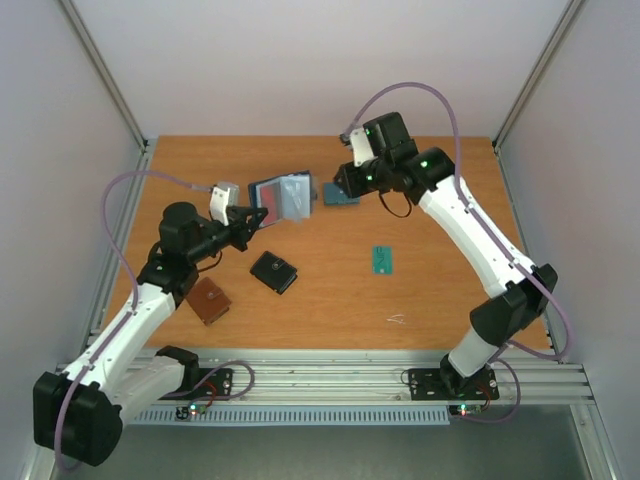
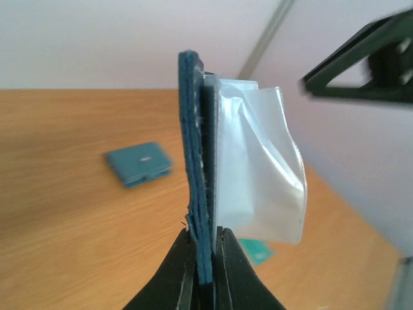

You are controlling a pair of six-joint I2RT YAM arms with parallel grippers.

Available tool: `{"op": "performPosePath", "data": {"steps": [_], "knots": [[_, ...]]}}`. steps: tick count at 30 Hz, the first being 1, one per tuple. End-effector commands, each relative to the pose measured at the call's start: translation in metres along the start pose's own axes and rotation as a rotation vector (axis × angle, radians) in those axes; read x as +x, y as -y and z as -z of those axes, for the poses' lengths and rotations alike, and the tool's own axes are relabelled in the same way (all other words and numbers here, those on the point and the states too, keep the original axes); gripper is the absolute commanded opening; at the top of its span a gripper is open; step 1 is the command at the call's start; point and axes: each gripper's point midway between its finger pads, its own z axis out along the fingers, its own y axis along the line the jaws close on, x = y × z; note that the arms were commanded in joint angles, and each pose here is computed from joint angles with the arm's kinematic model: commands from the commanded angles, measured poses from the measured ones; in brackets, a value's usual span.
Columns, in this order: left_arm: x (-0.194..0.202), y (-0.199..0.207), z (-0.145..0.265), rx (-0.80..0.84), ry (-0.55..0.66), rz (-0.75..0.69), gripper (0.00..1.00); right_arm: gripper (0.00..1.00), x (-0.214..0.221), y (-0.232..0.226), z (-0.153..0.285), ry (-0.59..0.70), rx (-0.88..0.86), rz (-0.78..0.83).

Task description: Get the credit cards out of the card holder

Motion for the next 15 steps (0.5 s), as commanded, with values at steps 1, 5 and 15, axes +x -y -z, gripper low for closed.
{"op": "performPosePath", "data": {"steps": [1,5,15], "knots": [[0.017,-0.059,0.009,-0.38,-0.136,-0.27,0.0,0.25,0.028,0.086,0.02,-0.177,0.459,-0.103],[0.041,-0.106,0.024,-0.593,-0.35,-0.704,0.0,0.26,0.024,0.053,0.008,-0.171,0.362,-0.039],[0.011,-0.056,0.007,-0.369,-0.195,-0.589,0.0,0.31,-0.013,-0.125,-0.012,0.053,-0.48,0.129]]}}
